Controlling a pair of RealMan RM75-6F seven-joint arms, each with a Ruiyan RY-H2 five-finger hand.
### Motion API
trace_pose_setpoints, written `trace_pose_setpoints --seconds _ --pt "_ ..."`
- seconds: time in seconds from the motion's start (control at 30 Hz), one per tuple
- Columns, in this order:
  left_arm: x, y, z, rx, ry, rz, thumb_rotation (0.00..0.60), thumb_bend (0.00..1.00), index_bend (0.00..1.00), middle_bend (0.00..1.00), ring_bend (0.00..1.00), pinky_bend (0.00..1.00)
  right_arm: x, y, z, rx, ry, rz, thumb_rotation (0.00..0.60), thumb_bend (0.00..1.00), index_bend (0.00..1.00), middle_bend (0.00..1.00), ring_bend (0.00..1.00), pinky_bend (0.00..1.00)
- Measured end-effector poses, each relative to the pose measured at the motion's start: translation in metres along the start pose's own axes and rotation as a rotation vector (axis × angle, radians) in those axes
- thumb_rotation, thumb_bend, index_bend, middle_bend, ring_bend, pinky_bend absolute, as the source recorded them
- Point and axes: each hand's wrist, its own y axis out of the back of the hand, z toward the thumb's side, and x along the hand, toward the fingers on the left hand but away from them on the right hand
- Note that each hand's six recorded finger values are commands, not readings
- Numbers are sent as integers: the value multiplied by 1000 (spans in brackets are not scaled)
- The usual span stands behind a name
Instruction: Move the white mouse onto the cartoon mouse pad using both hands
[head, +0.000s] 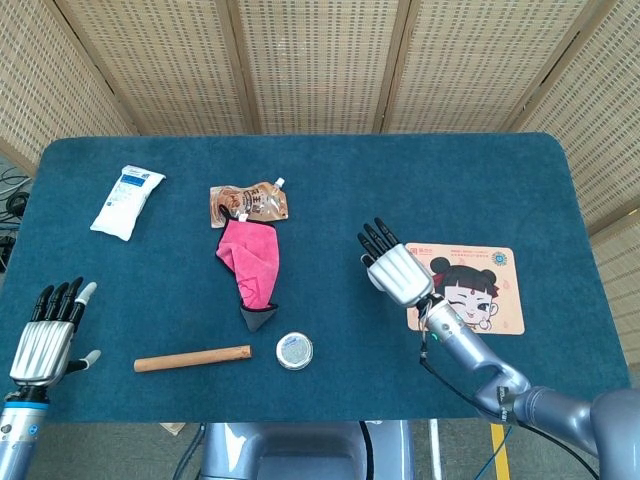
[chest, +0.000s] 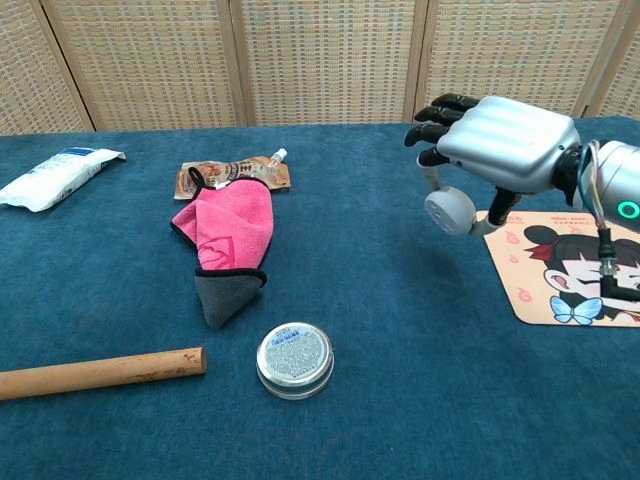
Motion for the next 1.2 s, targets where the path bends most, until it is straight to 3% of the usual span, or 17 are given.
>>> trace_pose_setpoints --seconds 0.37,0.83,1.2 --pt "0 -3 5 13 -8 -7 600 79 52 0 0 0 3 -8 -29 5 -42 -40 600 153 711 164 0 0" --pt "0 -4 4 20 -7 -7 600 78 52 0 0 0 5 -15 -48 24 -76 -39 600 156 711 166 0 0" --pt "-2 -4 8 29 -14 -2 600 78 52 0 0 0 21 -39 -92 70 -142 15 600 156 711 166 0 0"
